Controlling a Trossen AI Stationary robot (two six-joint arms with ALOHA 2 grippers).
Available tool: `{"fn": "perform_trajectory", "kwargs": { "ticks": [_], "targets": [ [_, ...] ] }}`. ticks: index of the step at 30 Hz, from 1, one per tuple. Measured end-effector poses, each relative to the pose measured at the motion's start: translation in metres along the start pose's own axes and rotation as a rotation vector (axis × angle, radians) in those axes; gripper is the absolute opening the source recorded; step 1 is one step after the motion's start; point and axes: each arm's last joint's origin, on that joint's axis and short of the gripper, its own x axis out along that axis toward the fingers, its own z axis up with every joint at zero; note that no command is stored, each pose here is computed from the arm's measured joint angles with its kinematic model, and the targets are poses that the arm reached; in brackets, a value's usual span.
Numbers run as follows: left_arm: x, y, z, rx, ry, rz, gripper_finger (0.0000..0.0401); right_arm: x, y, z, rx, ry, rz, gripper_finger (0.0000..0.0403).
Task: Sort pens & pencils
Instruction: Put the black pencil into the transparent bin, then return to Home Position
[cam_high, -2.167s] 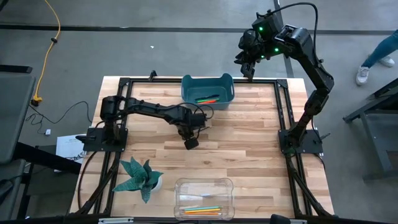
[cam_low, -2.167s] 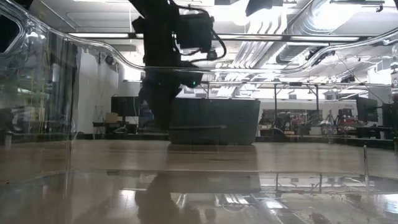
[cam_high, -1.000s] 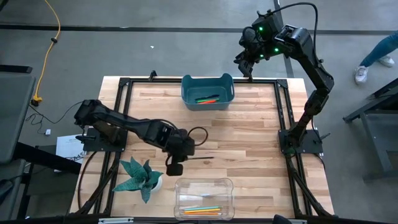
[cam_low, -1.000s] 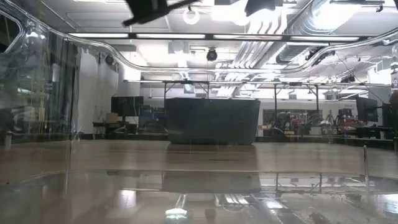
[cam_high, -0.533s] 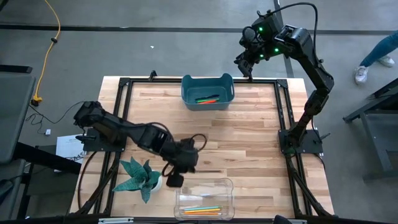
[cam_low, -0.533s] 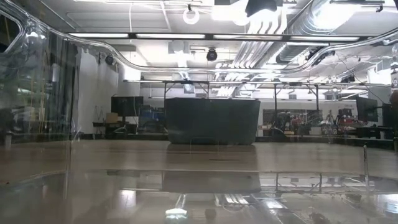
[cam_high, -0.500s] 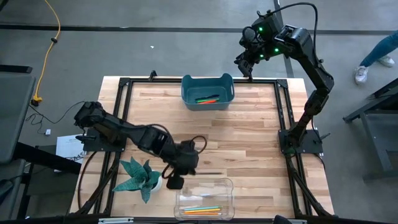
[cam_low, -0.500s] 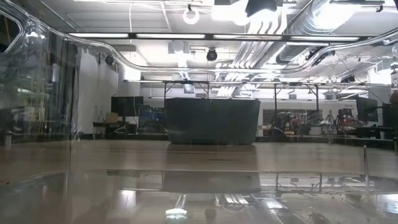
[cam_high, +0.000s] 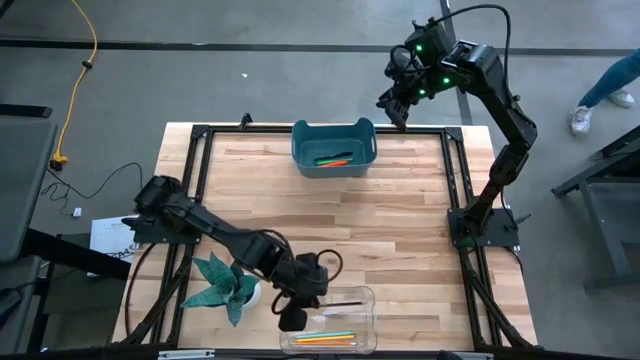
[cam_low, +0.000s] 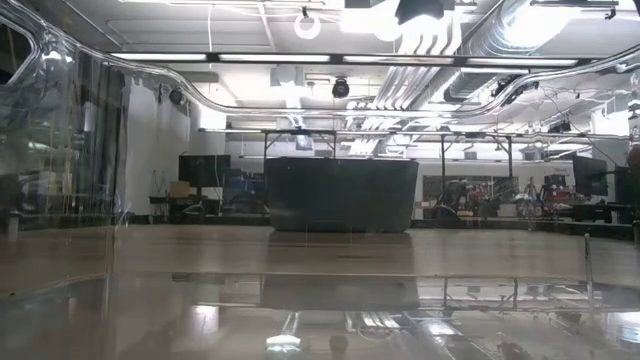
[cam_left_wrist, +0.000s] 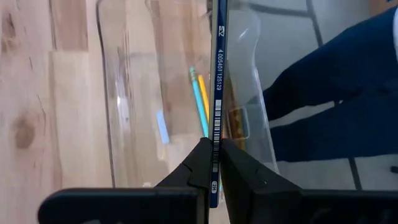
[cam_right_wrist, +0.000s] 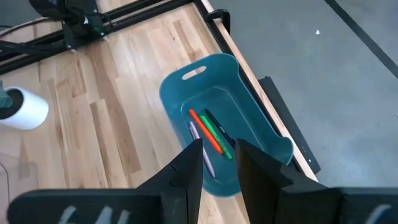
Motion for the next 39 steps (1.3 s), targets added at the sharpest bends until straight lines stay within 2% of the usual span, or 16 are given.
{"fn": "perform_trajectory", "kwargs": {
  "ticks": [7, 14, 25, 34, 39],
  "targets": [
    [0.024, 0.005, -0.006, -0.031, 0.069, -0.001, 0.0014, 0.000, 0.000, -0.001, -0.015, 0.005, 0.003, 0.0085],
    [0.030, 0.009, -0.012, -0.038, 0.127, 0.039, 0.0014, 0.000, 0.000, -0.001, -0.028, 0.013, 0.005, 0.0085],
    [0.034, 0.009, -0.014, -0.037, 0.158, 0.001, 0.0017, 0.000, 0.000, -0.001, -0.043, 0.014, 0.005, 0.0085],
    [0.034, 0.009, -0.014, -0.019, 0.163, -0.010, 0.0093, 0.000, 0.000, -0.001, -0.048, 0.014, 0.005, 0.0085],
    [0.031, 0.009, -0.012, 0.013, 0.145, -0.009, 0.0107, 0.000, 0.000, -0.001, -0.051, 0.014, 0.005, 0.0085]
  ]
}}
